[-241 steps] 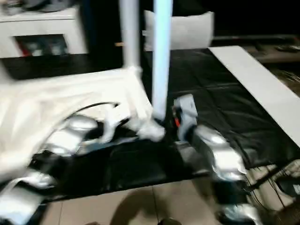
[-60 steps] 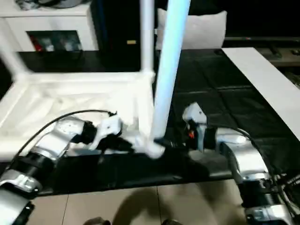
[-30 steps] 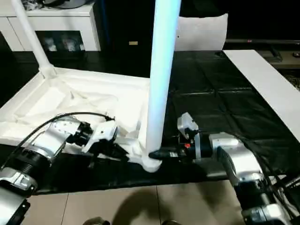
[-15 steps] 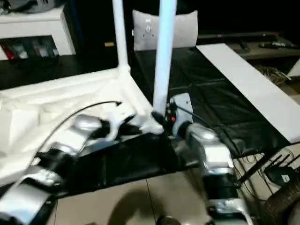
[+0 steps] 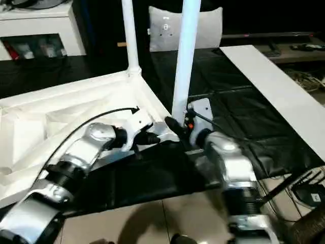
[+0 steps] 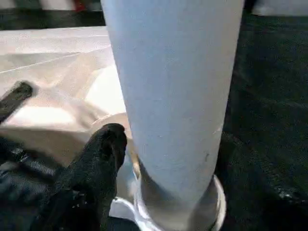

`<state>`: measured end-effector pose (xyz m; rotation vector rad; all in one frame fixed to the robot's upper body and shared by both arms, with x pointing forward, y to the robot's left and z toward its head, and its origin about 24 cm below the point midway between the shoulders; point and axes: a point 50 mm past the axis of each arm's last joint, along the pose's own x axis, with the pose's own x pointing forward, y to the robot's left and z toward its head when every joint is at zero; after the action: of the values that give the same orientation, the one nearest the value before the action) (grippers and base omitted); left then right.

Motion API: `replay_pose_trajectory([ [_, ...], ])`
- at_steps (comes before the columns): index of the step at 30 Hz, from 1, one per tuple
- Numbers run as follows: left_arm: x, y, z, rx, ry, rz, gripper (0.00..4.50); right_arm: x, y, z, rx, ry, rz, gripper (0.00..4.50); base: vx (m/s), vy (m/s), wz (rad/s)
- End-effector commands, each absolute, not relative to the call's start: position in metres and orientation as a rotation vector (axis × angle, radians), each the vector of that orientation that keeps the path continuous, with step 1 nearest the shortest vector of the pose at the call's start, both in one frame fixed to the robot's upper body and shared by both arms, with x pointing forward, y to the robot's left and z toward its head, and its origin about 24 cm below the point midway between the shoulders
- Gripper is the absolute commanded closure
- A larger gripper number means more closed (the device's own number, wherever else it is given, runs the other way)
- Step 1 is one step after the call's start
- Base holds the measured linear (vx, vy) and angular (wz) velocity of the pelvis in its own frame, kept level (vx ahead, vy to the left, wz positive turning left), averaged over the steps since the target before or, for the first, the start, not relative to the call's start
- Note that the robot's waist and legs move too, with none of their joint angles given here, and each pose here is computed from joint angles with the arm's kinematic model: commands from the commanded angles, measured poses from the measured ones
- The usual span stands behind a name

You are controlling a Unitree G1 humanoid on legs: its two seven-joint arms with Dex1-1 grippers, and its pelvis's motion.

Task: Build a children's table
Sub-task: Rotate leg to tighten

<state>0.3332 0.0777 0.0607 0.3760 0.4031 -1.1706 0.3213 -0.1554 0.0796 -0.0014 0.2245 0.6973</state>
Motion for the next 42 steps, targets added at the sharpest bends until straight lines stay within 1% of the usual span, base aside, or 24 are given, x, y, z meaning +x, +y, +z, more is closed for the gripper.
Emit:
replay_pose_trajectory([
  [1, 0.33, 0.076, 0.076, 0.4, 0.309, -1.29, 4.5, 0.317, -0.165, 0.082, -0.032, 0.222, 0.818, 1.01, 0.0, 0.0, 0.0],
  [2, 0.33, 0.077, 0.075, 0.404, 0.315, -1.303, 4.5, 0.316, -0.168, 0.083, -0.051, 0.226, 0.842, 0.9, 0.0, 0.0, 0.0],
  [3, 0.327, 0.08, 0.075, 0.415, 0.312, -1.348, 4.5, 0.311, -0.172, 0.082, -0.091, 0.248, 0.912, 0.65, 0.0, 0.0, 0.0],
  [5, 0.322, 0.086, 0.074, 0.436, 0.311, -1.436, 4.5, 0.305, -0.181, 0.081, -0.141, 0.286, 0.991, 0.6, 0.0, 0.0, 0.0],
  [7, 0.319, 0.092, 0.074, 0.468, 0.315, -1.498, 4.5, 0.3, -0.185, 0.084, -0.141, 0.301, 1.074, 0.6, 0.0, 0.0, 0.0],
  [9, 0.319, 0.095, 0.073, 0.488, 0.319, -1.509, 4.5, 0.298, -0.186, 0.086, -0.144, 0.3, 1.132, 0.6, 0.0, 0.0, 0.0],
  [11, 0.319, 0.098, 0.072, 0.537, 0.327, -1.535, 4.5, 0.294, -0.186, 0.086, -0.136, 0.303, 1.208, 0.87, 0.0, 0.0, 0.0],
  [12, 0.319, 0.099, 0.071, 0.543, 0.328, -1.538, 4.5, 0.293, -0.186, 0.087, -0.135, 0.304, 1.218, 0.87, 0.0, 0.0, 0.0],
  [14, 0.315, 0.105, 0.069, 0.612, 0.348, -1.605, 4.5, 0.288, -0.184, 0.084, -0.154, 0.315, 1.321, 1.05, 0.0, 0.0, 0.0],
  [16, 0.314, 0.106, 0.069, 0.622, 0.352, -1.624, 4.5, 0.287, -0.184, 0.083, -0.152, 0.327, 1.343, 1.32, 0.0, 0.0, 0.0],
  [19, 0.311, 0.107, 0.071, 0.645, 0.35, -1.69, 4.5, 0.286, -0.179, 0.08, -0.136, 0.339, 1.388, 1.51, 0.0, 0.0, 0.0],
  [21, 0.31, 0.107, 0.072, 0.654, 0.347, -1.719, 4.5, 0.286, -0.175, 0.078, -0.122, 0.341, 1.408, 1.76, 0.0, 0.0, 0.0],
  [24, 0.311, 0.106, 0.073, 0.662, 0.34, -1.732, 4.5, 0.285, -0.172, 0.076, -0.098, 0.348, 1.444, 1.96, 0.0, 0.0, 0.0],
  [26, 0.312, 0.105, 0.074, 0.664, 0.334, -1.732, 4.5, 0.285, -0.171, 0.076, -0.092, 0.349, 1.461, 2.2, 0.0, 0.0, 0.0],
  [30, 0.313, 0.106, 0.074, 0.654, 0.331, -1.729, 4.5, 0.284, -0.17, 0.075, -0.079, 0.356, 1.477, 2.48, 0.0, 0.0, 0.0],
  [33, 0.315, 0.107, 0.074, 0.638, 0.337, -1.715, 4.5, 0.283, -0.169, 0.076, -0.063, 0.351, 1.484, 2.55, 0.0, 0.0, 0.0],
  [36, 0.318, 0.109, 0.073, 0.6, 0.353, -1.662, 4.5, 0.282, -0.167, 0.077, 0.008, 0.337, 1.446, 2.58, 0.0, 0.0, 0.0],
  [37, 0.32, 0.108, 0.073, 0.572, 0.353, -1.635, 4.5, 0.282, -0.165, 0.077, 0.032, 0.337, 1.418, 2.58, 0.0, 0.0, 0.0],
  [39, 0.322, 0.107, 0.073, 0.533, 0.358, -1.598, 4.5, 0.284, -0.161, 0.074, 0.035, 0.34, 1.353, 2.58, 0.0, 0.0, 0.0],
  [40, 0.323, 0.104, 0.074, 0.505, 0.36, -1.568, 4.5, 0.288, -0.157, 0.07, 0.01, 0.346, 1.262, 2.58, 0.0, 0.0, 0.0],
  [41, 0.324, 0.103, 0.074, 0.495, 0.36, -1.557, 4.5, 0.289, -0.156, 0.068, 0.0, 0.348, 1.226, 2.58, 0.0, 0.0, 0.0],
  [42, 0.326, 0.101, 0.075, 0.471, 0.362, -1.523, 4.5, 0.293, -0.153, 0.065, -0.002, 0.351, 1.15, 2.58, 0.0, 0.0, 0.0],
])
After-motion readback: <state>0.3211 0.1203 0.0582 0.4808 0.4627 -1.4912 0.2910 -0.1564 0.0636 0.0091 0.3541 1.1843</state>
